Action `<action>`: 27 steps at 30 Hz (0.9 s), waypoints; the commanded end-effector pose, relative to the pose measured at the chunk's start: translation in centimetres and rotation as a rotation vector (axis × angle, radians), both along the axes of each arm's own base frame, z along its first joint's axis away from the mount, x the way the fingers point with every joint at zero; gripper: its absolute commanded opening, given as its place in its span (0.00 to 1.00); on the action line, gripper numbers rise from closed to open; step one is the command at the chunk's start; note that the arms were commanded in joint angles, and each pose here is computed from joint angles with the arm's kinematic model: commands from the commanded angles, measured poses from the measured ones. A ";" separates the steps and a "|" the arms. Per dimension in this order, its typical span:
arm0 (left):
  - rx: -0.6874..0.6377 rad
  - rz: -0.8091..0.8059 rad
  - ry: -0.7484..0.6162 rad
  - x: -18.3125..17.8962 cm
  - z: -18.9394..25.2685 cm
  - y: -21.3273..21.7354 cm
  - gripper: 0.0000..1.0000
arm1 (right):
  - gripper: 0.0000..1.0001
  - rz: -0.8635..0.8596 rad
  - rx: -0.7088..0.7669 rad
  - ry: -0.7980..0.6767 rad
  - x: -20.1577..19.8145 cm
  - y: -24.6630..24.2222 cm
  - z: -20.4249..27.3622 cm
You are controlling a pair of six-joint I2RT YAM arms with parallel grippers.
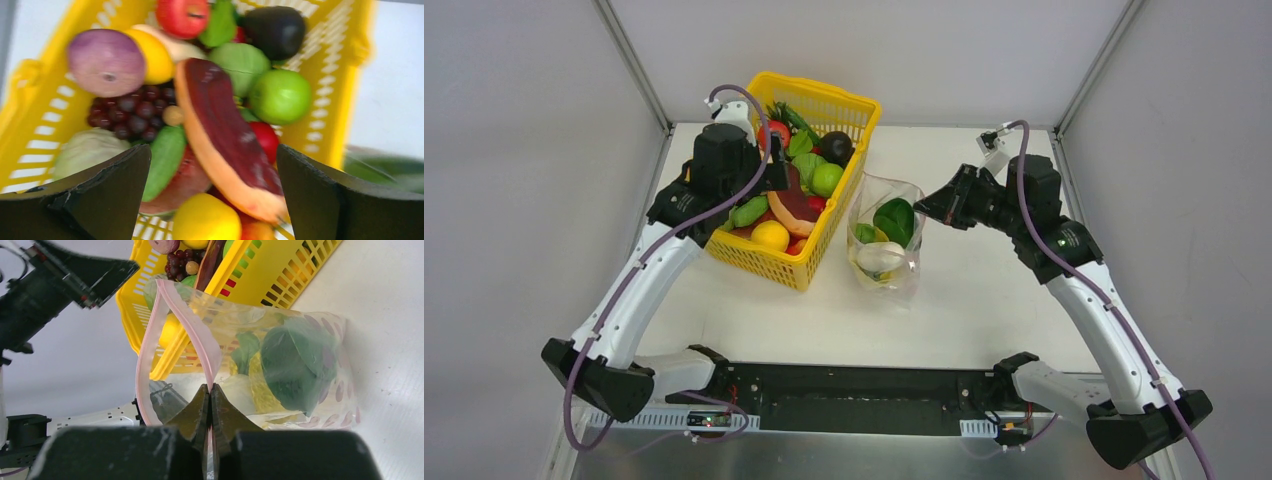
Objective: Place the food in the zip-top bag and seal the zipper
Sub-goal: Pick up the fake vegetable from the bin.
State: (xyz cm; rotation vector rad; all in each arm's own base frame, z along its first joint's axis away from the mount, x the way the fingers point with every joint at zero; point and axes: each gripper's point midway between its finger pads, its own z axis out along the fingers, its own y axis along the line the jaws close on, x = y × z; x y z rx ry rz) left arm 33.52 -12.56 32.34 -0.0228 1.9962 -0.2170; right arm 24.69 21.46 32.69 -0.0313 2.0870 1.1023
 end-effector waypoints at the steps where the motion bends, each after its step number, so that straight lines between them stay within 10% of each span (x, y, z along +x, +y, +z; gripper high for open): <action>1: 0.131 0.206 -0.054 3.0 1.2 4.9 0.99 | 0.03 0.028 0.074 -0.072 -0.5 0.4 2.6; 27: 0.222 0.479 0.060 10.5 -5.5 11.1 0.95 | 0.03 0.068 0.112 -0.057 -1.0 1.1 2.8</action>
